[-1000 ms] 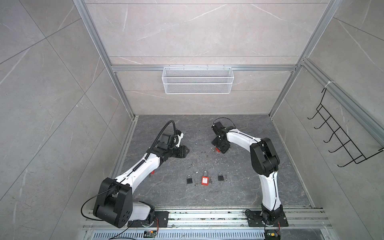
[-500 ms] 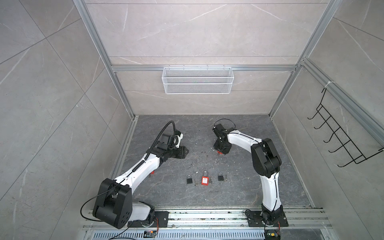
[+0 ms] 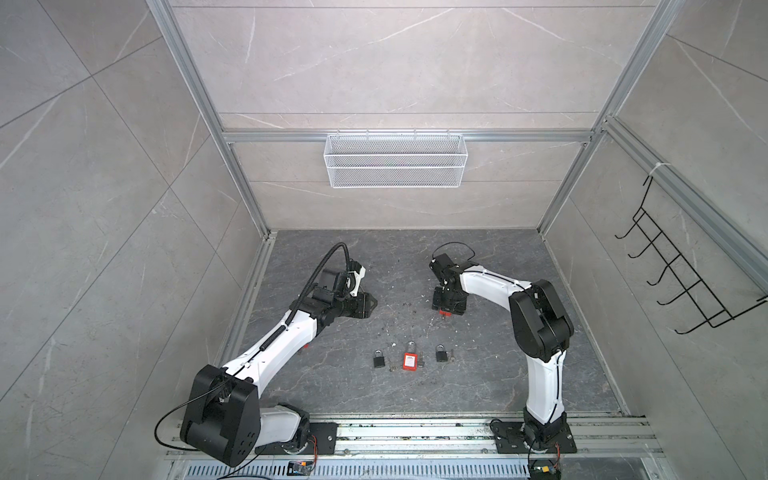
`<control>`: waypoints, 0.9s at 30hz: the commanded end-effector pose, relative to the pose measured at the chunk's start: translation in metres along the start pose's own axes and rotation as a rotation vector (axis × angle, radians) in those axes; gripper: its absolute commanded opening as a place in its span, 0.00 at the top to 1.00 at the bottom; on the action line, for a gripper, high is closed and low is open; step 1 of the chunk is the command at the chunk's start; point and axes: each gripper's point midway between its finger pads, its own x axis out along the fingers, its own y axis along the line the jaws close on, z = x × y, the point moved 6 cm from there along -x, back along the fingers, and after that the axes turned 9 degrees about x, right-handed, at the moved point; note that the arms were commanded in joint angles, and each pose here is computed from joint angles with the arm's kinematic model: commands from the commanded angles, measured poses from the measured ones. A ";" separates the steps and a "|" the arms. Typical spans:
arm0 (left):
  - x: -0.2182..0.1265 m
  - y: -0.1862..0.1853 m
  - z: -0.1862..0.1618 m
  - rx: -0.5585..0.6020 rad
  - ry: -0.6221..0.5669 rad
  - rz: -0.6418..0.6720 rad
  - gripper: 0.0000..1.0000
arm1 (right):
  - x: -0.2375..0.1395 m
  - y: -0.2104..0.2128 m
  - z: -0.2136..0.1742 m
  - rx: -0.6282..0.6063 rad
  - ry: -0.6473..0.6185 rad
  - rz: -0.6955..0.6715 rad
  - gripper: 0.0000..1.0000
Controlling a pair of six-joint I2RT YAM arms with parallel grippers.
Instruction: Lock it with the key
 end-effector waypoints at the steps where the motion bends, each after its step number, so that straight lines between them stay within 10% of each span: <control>1: -0.009 -0.007 0.004 0.009 -0.031 -0.005 0.47 | 0.003 -0.003 -0.001 -0.033 0.016 -0.035 0.44; 13: -0.017 -0.018 0.006 0.070 -0.054 -0.020 0.48 | -0.030 -0.003 0.004 -0.167 -0.078 0.001 0.65; 27: -0.061 -0.068 0.027 0.604 -0.296 -0.300 0.49 | -0.186 -0.037 -0.085 -1.153 -0.299 0.474 0.71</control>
